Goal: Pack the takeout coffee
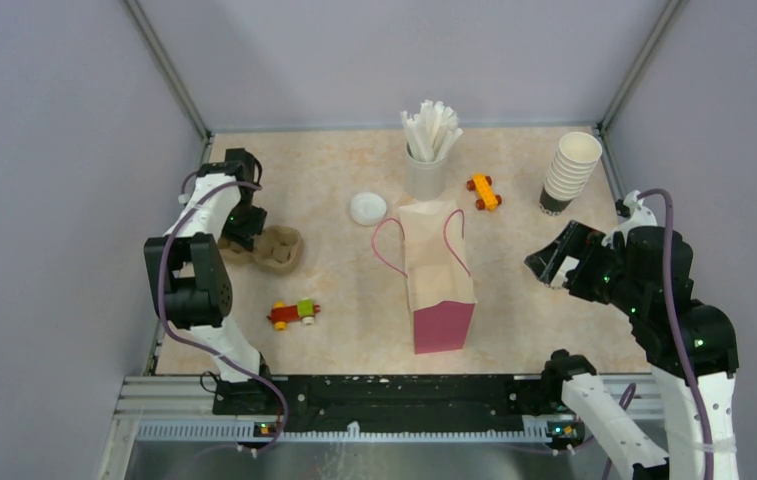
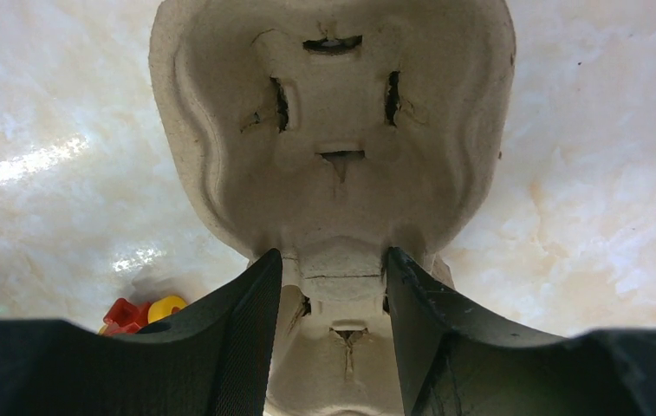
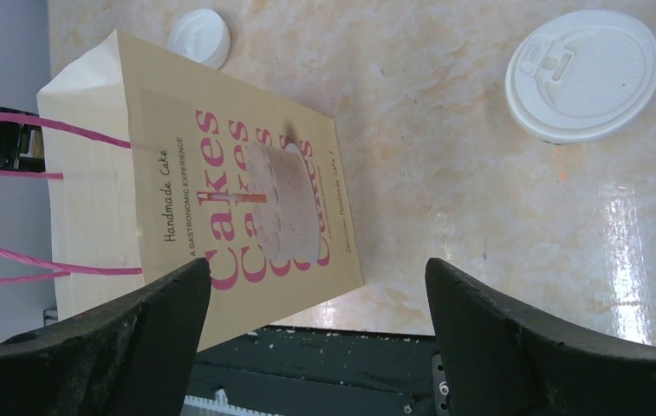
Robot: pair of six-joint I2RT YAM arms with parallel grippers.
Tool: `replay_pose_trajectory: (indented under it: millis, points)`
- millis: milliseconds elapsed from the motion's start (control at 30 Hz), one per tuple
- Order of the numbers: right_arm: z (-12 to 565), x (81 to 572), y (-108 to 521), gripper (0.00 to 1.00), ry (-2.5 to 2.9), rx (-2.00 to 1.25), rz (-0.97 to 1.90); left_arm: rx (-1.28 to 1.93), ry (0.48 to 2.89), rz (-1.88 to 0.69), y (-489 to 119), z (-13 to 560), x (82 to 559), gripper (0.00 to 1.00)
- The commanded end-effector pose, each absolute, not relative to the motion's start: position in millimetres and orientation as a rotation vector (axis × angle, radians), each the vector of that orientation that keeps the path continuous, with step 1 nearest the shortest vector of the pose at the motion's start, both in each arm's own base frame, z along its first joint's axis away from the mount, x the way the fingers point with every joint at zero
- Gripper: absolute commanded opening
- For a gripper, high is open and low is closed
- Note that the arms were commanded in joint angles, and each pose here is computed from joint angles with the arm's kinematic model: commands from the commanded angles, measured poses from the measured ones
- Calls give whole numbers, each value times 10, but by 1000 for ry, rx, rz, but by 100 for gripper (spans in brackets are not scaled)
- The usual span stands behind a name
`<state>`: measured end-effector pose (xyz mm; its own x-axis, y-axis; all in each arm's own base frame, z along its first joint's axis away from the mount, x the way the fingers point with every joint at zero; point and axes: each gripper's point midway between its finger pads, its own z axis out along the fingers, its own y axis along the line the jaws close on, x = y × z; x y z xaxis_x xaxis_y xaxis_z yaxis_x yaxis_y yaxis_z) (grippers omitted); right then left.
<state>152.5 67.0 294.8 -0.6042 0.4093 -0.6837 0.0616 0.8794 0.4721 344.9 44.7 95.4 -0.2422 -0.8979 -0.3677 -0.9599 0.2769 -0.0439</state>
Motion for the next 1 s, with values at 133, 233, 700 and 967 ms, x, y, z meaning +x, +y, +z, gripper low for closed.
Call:
replay_pose_trajectory:
  millis: [133,233,700,967]
  points:
    - [2981,1586,672,91,2163,330,507,-1701,2202,298,515,1003,3488,53]
    - [2977,1586,669,91,2164,329,505,-1701,2198,300,525,1011,3492,51]
    - [2983,1575,667,91,2165,315,501,-1666,2153,302,589,1446,3530,37]
    - [2997,1577,703,91,2175,291,517,-1544,2193,283,603,1730,3511,34]
